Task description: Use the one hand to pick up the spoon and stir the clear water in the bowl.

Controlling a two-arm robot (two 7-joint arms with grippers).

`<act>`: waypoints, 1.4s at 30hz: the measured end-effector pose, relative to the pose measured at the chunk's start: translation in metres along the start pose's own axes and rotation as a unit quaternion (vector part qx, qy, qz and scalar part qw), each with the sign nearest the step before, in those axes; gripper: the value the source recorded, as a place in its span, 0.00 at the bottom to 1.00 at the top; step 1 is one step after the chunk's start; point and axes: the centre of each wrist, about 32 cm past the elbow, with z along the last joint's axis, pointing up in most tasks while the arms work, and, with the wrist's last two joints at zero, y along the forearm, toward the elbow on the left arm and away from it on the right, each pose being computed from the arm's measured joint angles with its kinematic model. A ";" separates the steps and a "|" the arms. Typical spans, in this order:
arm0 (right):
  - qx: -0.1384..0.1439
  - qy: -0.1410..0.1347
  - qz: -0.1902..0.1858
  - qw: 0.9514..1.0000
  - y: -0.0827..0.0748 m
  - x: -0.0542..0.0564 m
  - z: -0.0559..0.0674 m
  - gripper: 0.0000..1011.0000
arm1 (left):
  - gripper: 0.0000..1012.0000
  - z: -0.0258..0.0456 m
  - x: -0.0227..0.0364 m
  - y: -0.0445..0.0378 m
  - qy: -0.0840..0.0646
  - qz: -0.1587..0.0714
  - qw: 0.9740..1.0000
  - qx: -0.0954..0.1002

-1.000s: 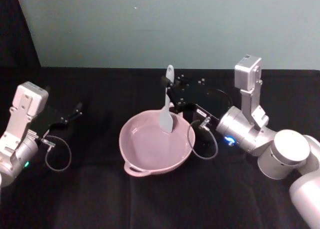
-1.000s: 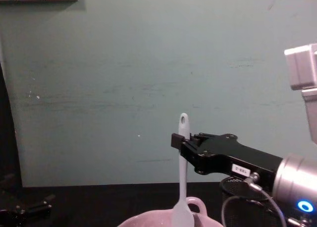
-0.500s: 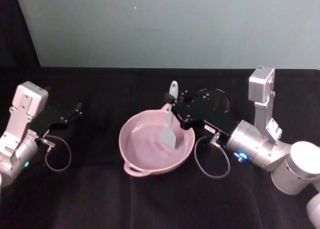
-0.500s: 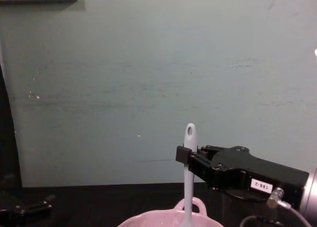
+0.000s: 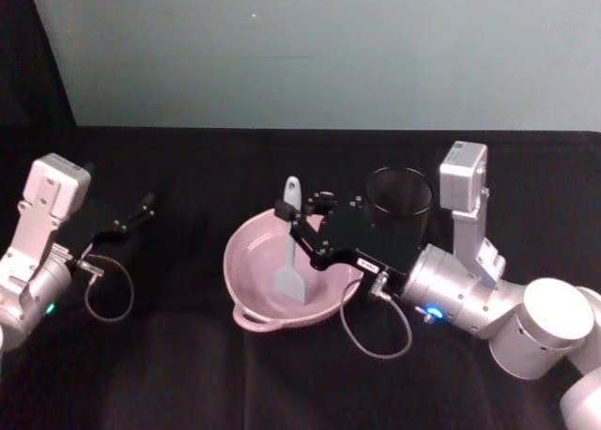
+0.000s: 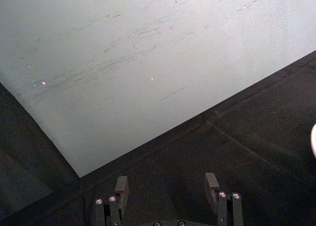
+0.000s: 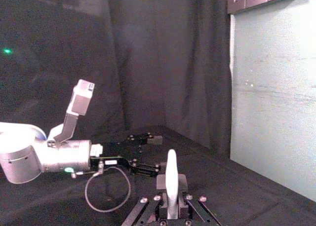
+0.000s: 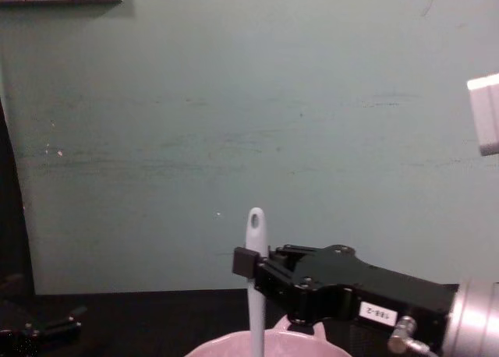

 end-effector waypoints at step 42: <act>0.035 -0.007 -0.087 0.996 0.044 0.024 -0.018 0.11 | 1.00 0.0000 0.0000 0.0000 0.000 0.000 1.000 0.000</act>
